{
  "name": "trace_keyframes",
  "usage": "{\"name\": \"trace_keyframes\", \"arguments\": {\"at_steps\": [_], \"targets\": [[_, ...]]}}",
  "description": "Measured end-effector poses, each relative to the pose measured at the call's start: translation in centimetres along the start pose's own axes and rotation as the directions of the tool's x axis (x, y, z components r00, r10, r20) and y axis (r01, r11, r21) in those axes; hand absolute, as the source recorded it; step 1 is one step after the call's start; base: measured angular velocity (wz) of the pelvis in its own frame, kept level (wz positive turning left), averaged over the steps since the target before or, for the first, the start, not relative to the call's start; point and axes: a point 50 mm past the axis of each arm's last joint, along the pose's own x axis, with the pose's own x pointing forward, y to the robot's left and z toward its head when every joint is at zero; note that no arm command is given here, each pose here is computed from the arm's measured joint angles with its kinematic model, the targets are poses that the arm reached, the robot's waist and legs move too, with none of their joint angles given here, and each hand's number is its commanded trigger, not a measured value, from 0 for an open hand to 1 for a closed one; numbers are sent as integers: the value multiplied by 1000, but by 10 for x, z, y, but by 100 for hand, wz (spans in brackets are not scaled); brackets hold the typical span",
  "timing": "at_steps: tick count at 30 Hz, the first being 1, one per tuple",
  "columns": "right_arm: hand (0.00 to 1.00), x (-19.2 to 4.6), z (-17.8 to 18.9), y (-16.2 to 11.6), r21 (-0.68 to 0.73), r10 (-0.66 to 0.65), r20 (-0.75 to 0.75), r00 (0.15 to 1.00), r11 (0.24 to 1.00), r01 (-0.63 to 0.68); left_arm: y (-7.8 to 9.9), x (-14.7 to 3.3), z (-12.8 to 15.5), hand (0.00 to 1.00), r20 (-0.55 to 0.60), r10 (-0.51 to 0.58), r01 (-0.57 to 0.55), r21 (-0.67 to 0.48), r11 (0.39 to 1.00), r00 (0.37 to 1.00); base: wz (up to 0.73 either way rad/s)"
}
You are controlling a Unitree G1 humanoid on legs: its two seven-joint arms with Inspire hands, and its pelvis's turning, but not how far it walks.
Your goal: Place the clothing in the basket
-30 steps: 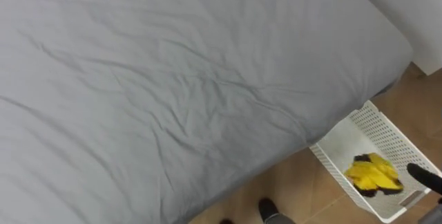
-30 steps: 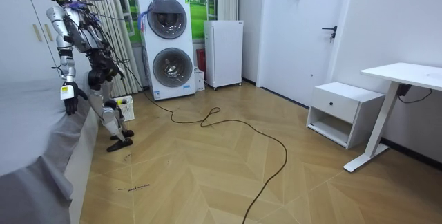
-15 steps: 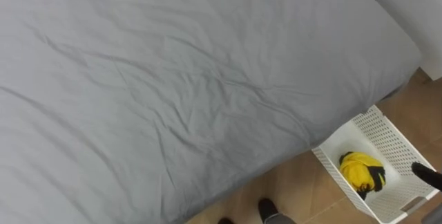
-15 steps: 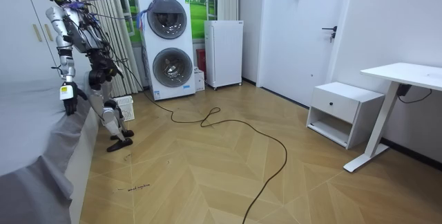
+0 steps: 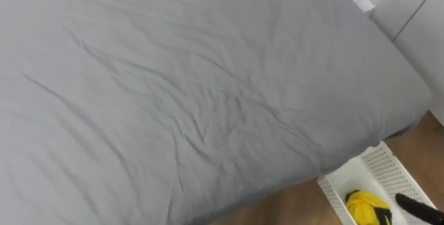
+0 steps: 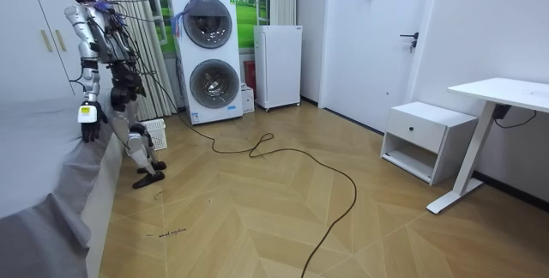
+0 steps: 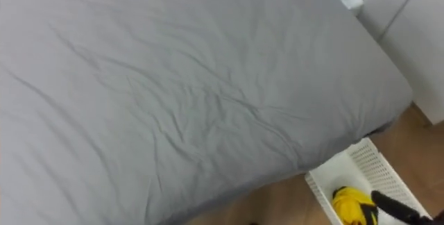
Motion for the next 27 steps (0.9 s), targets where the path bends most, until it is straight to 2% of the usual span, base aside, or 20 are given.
{"name": "trace_keyframes", "arguments": {"at_steps": [4, 10, 15, 27], "targets": [[0, -9, -16, 19, -18, 84, -35, 996, 996, -85, 1, 0, 2, 0, 13, 6, -5, -22, 1000, 1000, 42], [0, -27, -44, 47, -165, 267, -88, 960, 946, -278, -4, -1, 13, 0, 69, 7, -6, -15, 1000, 998, 39], [0, -32, -63, 43, -208, 270, -165, 949, 931, -301, -9, -2, 13, 0, 74, 17, -15, -17, 1000, 997, 25], [0, -36, -77, 35, -328, 261, -213, 942, 889, -320, -15, -3, 12, 0, 76, 2, 0, -22, 1000, 997, 7]]}}
